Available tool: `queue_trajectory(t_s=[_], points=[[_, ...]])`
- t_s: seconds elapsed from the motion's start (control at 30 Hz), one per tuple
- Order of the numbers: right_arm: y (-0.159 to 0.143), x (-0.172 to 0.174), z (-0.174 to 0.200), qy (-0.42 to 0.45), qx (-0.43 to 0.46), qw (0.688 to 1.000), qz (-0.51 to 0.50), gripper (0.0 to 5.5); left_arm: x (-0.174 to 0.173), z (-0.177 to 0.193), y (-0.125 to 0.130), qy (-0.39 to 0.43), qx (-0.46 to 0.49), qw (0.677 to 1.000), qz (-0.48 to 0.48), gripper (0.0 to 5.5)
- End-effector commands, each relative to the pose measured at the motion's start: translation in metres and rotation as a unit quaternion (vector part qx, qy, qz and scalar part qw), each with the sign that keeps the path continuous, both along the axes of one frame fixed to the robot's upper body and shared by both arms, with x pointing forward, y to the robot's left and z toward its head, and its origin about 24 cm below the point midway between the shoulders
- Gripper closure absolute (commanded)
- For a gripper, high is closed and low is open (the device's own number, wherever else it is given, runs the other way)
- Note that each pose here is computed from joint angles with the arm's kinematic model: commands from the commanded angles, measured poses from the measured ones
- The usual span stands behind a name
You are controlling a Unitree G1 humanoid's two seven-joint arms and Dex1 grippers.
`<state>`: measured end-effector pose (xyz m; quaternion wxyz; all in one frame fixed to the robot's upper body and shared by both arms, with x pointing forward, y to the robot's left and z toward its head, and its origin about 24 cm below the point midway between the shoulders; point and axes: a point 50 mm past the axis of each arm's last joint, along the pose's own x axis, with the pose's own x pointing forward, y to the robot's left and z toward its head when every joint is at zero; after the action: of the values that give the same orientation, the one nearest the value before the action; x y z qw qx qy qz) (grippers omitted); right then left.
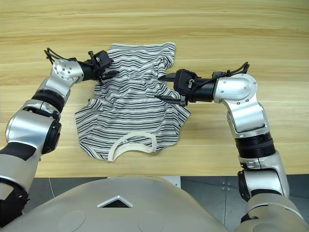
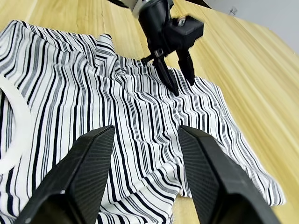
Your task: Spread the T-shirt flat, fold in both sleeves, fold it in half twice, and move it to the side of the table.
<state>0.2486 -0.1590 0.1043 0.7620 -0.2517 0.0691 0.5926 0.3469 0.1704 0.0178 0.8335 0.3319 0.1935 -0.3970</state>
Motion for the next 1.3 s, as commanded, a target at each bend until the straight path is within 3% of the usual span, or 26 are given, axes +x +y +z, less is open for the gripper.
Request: queue_trajectory(t_s=[0.03, 0.43, 0.57, 0.67, 0.8, 0.93, 1.13, 1.3], points=[[-0.011, -0.009, -0.015, 0.011, -0.041, 0.999, -0.023, 2.99, -0.009, -0.011, 0.034, 0.023, 0.053, 0.997, 0.052, 3.44], [-0.027, 0.009, -0.074, 0.012, -0.128, 0.988, -0.085, 2.99, -0.012, -0.007, 0.052, 0.023, 0.041, 0.997, 0.063, 3.44], [-0.042, 0.013, -0.088, 0.022, -0.161, 0.981, -0.101, 2.99, -0.012, -0.007, 0.052, 0.021, 0.042, 0.997, 0.060, 3.44], [-0.062, -0.002, -0.096, 0.060, -0.200, 0.974, -0.084, 2.99, -0.012, -0.007, 0.053, 0.020, 0.043, 0.997, 0.063, 3.44], [-0.079, -0.025, -0.088, 0.107, -0.206, 0.970, -0.066, 2.99, -0.012, -0.006, 0.055, 0.021, 0.046, 0.997, 0.064, 3.44], [-0.078, -0.037, -0.078, 0.135, -0.184, 0.972, -0.047, 2.99, -0.012, -0.005, 0.059, 0.019, 0.049, 0.996, 0.070, 3.44], [-0.080, -0.034, -0.068, 0.120, -0.183, 0.974, -0.064, 2.99, -0.012, -0.002, 0.059, 0.017, 0.038, 0.997, 0.063, 3.44], [-0.079, -0.015, -0.046, 0.062, -0.168, 0.980, -0.087, 2.99, 0.001, 0.027, 0.038, -0.040, -0.040, 0.998, -0.009, 3.44]])
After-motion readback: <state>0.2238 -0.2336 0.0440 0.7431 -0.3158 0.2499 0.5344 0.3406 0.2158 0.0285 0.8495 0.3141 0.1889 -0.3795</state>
